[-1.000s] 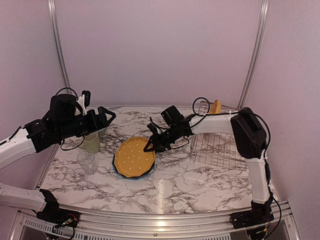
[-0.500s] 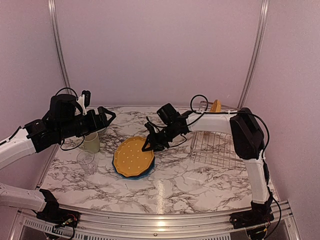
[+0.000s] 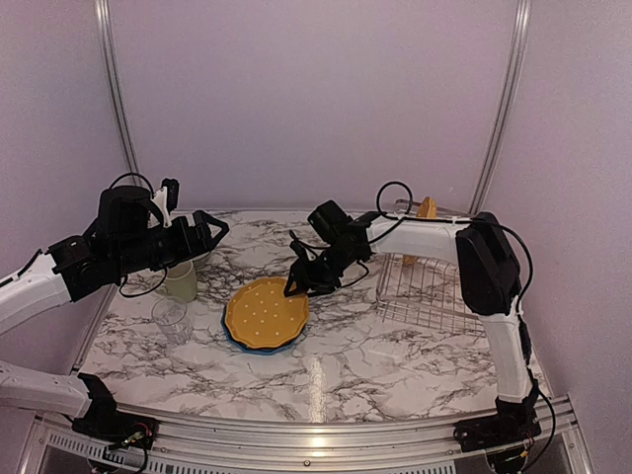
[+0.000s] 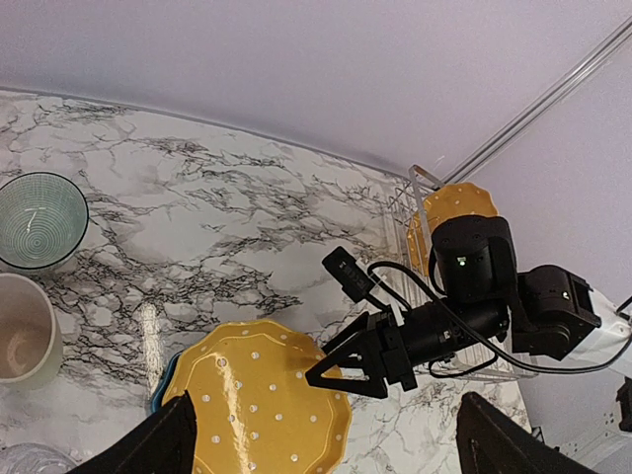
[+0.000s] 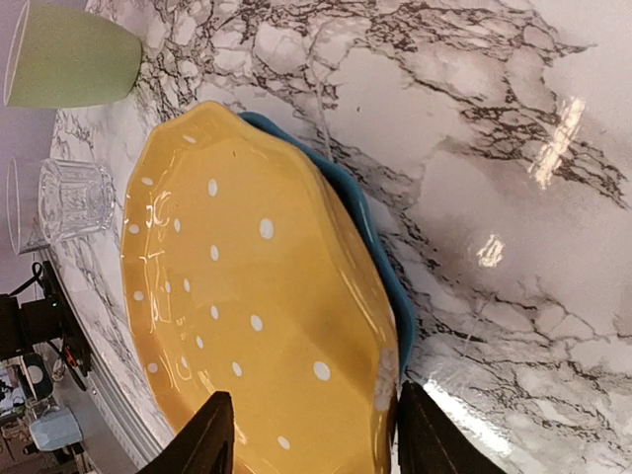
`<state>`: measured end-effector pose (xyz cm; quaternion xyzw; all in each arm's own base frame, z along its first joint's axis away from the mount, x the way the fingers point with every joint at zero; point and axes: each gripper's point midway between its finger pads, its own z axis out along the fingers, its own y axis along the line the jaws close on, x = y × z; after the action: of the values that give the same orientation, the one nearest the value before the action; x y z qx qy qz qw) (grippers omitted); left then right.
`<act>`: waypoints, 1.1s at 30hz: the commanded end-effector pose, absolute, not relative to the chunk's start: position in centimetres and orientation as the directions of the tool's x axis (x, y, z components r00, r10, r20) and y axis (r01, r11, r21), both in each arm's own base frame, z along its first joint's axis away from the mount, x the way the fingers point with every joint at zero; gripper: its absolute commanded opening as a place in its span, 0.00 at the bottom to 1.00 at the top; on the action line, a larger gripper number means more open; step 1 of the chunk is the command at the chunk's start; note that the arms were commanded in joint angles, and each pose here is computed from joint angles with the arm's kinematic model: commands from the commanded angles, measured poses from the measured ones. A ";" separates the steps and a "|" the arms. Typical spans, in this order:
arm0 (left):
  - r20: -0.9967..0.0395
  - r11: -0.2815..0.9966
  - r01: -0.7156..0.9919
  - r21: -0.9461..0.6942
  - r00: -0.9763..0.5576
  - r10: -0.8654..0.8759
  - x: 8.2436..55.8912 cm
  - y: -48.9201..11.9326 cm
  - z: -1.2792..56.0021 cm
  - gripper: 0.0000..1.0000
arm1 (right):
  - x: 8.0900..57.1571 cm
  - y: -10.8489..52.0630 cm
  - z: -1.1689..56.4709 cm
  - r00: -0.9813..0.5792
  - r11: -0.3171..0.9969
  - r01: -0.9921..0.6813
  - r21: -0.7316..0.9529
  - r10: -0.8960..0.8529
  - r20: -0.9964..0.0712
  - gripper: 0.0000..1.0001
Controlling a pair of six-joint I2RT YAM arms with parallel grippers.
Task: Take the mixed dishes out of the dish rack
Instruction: Place the plate with another plate, then grab the plate from the dish rack.
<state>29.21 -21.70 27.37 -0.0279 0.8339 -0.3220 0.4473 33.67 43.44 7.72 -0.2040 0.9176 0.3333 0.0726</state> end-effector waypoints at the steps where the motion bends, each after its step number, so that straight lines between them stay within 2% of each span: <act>1: -0.731 0.789 0.254 -0.559 -0.600 -0.325 29.0 -21.8 27.5 0.94 | 34.3 43.7 8.8 -0.884 0.703 -0.466 0.537 -0.343 -0.318 0.55; 13: -0.727 0.786 0.258 -0.561 -0.607 -0.320 29.0 -22.0 27.3 0.94 | 32.8 45.4 8.9 -0.876 0.665 -0.482 0.571 -0.368 -0.312 0.56; 22: -0.731 0.791 0.253 -0.557 -0.601 -0.322 28.9 -21.7 27.4 0.94 | 36.5 42.3 16.3 -0.792 0.768 -0.533 0.356 -0.305 -0.529 0.74; 27: -0.729 0.789 0.256 -0.558 -0.605 -0.320 29.0 -21.9 27.3 0.94 | 37.9 39.3 20.1 -0.728 0.827 -0.519 0.214 -0.297 -0.618 0.80; 30: -0.730 0.790 0.255 -0.557 -0.605 -0.319 29.0 -21.9 27.2 0.94 | 39.5 35.6 22.6 -0.684 0.895 -0.434 0.102 -0.254 -0.684 0.86; 33: -0.732 0.792 0.255 -0.555 -0.602 -0.319 29.1 -21.8 27.3 0.94 | 40.7 31.8 25.1 -0.647 0.939 -0.338 0.064 -0.183 -0.740 0.88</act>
<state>29.11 -21.85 27.38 -0.0250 0.8340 -0.3255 0.4448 38.46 37.81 21.39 -0.2021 0.9079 0.1822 0.3189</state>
